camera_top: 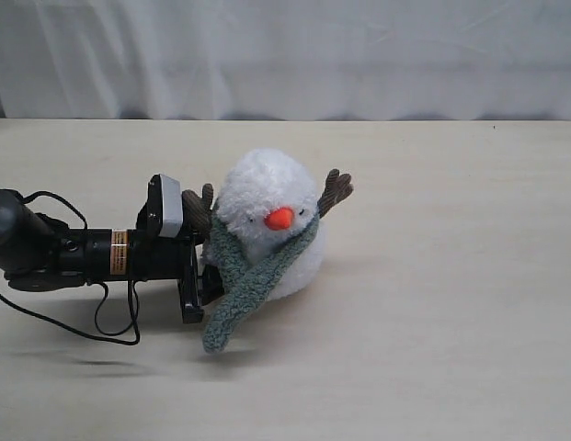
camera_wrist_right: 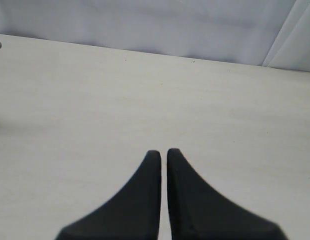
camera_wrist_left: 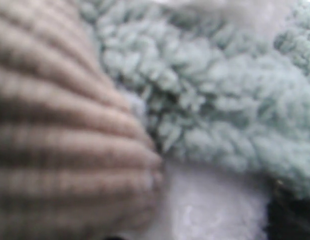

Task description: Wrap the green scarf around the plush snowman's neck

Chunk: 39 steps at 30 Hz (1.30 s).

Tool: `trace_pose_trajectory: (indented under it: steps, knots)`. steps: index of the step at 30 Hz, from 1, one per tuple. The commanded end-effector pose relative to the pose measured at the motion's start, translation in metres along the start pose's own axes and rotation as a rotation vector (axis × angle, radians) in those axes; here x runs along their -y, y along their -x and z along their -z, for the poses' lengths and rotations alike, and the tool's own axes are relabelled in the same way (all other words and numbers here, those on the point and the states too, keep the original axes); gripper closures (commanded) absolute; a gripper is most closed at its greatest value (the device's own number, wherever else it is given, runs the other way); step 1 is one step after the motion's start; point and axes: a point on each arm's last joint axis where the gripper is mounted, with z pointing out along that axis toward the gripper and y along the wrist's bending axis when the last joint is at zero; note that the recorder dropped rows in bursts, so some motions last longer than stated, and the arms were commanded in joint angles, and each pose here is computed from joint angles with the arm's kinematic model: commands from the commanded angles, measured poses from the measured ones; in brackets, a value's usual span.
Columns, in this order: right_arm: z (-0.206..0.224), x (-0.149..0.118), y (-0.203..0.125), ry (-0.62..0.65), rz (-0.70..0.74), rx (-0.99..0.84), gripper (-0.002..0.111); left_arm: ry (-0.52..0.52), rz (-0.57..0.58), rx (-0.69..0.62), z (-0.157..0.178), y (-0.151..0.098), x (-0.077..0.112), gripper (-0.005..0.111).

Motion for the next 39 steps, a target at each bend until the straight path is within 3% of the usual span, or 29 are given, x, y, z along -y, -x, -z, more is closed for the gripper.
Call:
trace_pose_trajectory:
  steps: [1,20,23,24,29,37,39]
  knots:
    - [0.0,0.0005,0.0004,-0.009,0.0,0.012,0.104,0.007,0.008,0.032,-0.001,0.0046,-0.0014,0.107]
    - [0.0,0.0005,0.0004,-0.009,0.0,0.012,0.104,0.03,0.017,0.037,-0.001,0.0051,-0.0035,0.105]
    - [0.0,0.0005,0.0004,-0.009,0.0,0.012,0.104,0.027,0.016,0.037,-0.001,0.0051,-0.0032,0.092]
    - [0.0,0.0005,0.0004,-0.009,0.0,0.012,0.104,0.027,0.016,0.037,-0.001,0.0051,-0.0032,0.076]
    - [0.0,0.0005,0.0004,-0.009,0.002,0.012,0.104,0.027,0.016,0.037,-0.001,0.0051,-0.0032,0.032]
    - [0.0,0.0005,0.0004,-0.009,0.002,0.012,0.104,0.031,0.017,0.037,-0.0003,0.0049,-0.0039,0.027]
    - [0.0,0.0005,0.0004,-0.009,0.002,0.012,0.104,0.036,0.018,0.037,0.0003,0.0047,-0.0046,0.018]
